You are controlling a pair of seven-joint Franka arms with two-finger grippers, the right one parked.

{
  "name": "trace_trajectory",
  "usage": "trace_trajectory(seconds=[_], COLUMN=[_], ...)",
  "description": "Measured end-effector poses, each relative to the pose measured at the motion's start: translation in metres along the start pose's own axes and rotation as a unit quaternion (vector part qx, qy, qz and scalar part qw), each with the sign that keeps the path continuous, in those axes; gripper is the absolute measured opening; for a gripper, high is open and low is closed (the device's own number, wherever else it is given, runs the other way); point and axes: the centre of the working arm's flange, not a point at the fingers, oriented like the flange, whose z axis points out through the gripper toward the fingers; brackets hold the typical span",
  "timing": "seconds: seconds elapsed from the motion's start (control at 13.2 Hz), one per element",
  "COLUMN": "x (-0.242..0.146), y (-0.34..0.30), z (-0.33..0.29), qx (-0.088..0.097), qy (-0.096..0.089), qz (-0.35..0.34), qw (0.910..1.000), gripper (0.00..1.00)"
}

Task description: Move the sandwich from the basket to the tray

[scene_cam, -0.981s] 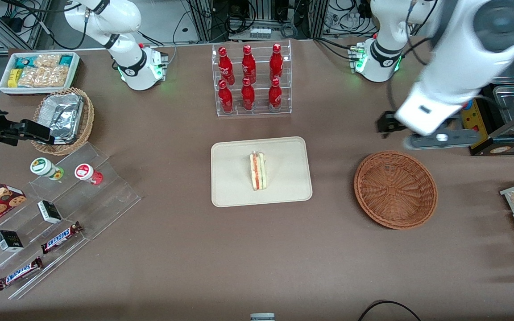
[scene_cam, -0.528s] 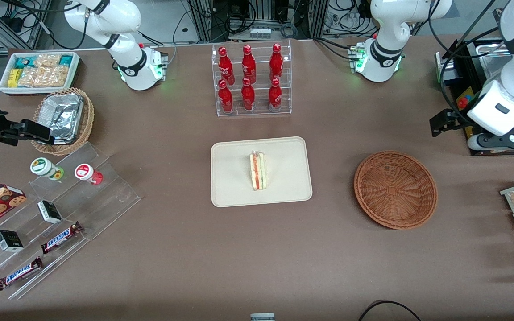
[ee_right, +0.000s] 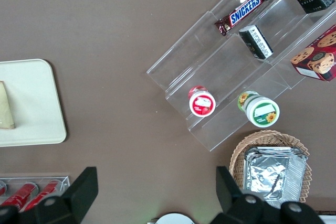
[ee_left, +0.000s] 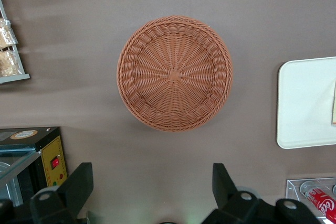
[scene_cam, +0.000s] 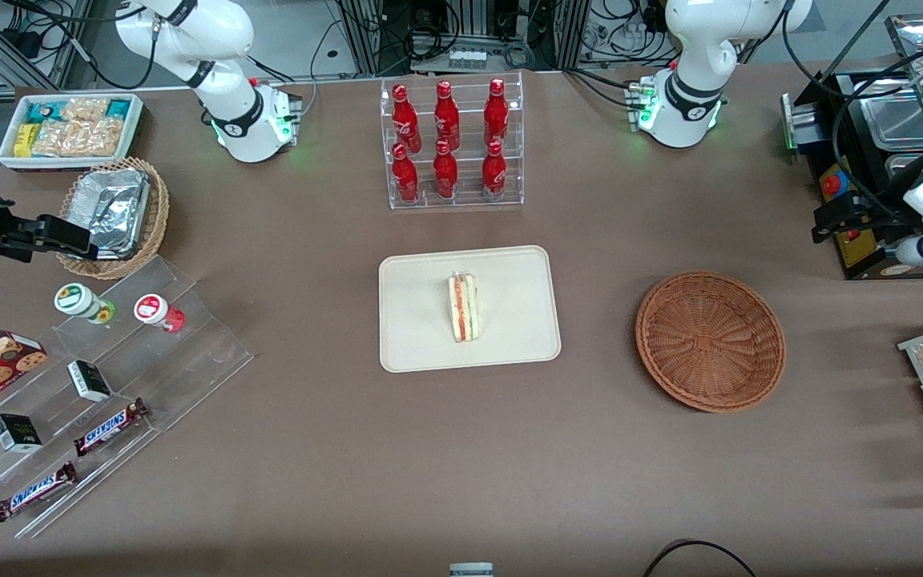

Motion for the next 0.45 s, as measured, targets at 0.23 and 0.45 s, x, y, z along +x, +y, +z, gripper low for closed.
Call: trace_trajectory(seconds=[0.23,0.45], x=[0.0,-0.003], y=[0.004,0.006], z=[-0.007,-0.022], qx=[0.0,0.001], qy=[0.008,0.016], qz=[0.003,-0.001], qw=[1.0,0.9999], gripper=[1.0,1.0])
